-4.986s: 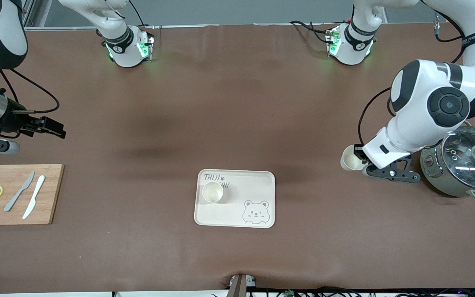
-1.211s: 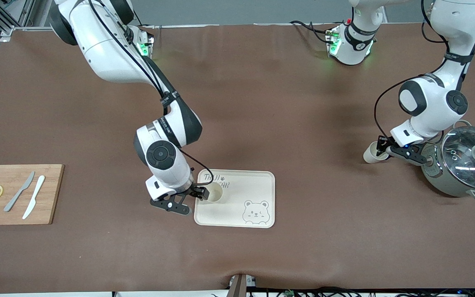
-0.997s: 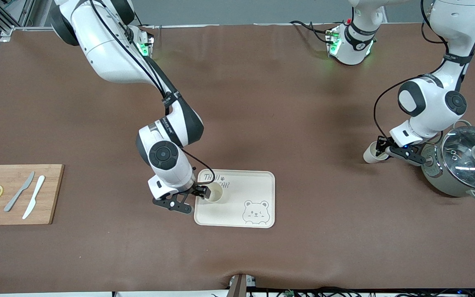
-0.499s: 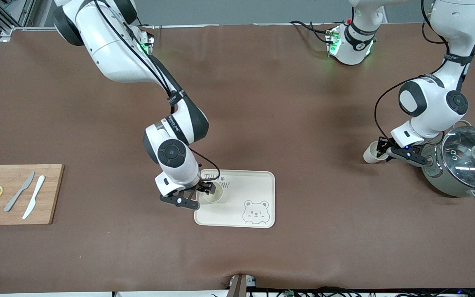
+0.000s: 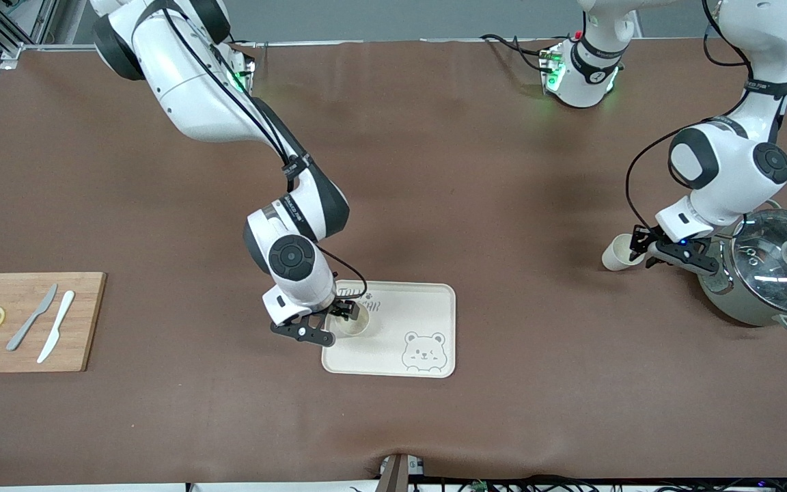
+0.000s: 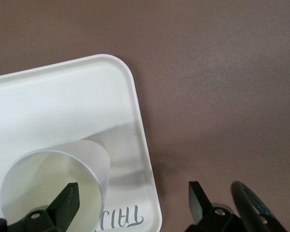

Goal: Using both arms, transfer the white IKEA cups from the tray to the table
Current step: 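Grasp the second cup with the right gripper while the left gripper opens, then lift the cup with the right gripper while the left gripper withdraws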

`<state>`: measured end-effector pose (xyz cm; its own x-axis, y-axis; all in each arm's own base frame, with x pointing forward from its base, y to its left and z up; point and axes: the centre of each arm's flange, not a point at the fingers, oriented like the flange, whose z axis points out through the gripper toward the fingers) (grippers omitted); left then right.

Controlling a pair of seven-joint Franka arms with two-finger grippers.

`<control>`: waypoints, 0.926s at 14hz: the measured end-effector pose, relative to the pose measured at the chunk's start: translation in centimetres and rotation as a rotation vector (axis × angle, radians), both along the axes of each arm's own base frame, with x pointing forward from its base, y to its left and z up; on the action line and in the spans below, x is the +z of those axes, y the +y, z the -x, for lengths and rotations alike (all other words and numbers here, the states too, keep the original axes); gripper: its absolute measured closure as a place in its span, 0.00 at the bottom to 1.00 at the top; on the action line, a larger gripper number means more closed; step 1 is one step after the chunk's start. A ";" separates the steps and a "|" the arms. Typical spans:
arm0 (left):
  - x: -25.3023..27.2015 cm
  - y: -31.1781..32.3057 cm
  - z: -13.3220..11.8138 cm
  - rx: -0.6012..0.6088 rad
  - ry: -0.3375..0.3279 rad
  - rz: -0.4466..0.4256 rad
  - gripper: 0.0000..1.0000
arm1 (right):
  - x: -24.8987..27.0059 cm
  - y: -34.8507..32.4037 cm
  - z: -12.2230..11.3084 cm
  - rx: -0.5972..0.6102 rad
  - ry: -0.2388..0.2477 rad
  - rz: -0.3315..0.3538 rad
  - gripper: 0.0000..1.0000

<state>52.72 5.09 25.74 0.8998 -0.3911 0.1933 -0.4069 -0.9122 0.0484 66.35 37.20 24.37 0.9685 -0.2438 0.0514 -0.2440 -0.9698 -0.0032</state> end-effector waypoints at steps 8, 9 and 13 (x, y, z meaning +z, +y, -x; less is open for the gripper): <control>5.3 -0.3 -1.1 0.017 0.002 0.034 0.54 | -1.7 -0.5 -0.4 -0.007 -0.008 -0.003 0.00; 6.2 -0.4 -1.5 0.027 0.002 0.040 0.46 | -1.9 -0.4 -0.4 -0.006 -0.010 -0.005 0.00; 9.5 -0.4 -3.1 0.036 0.006 0.062 0.36 | -1.9 -0.3 -0.4 -0.005 -0.011 -0.007 0.19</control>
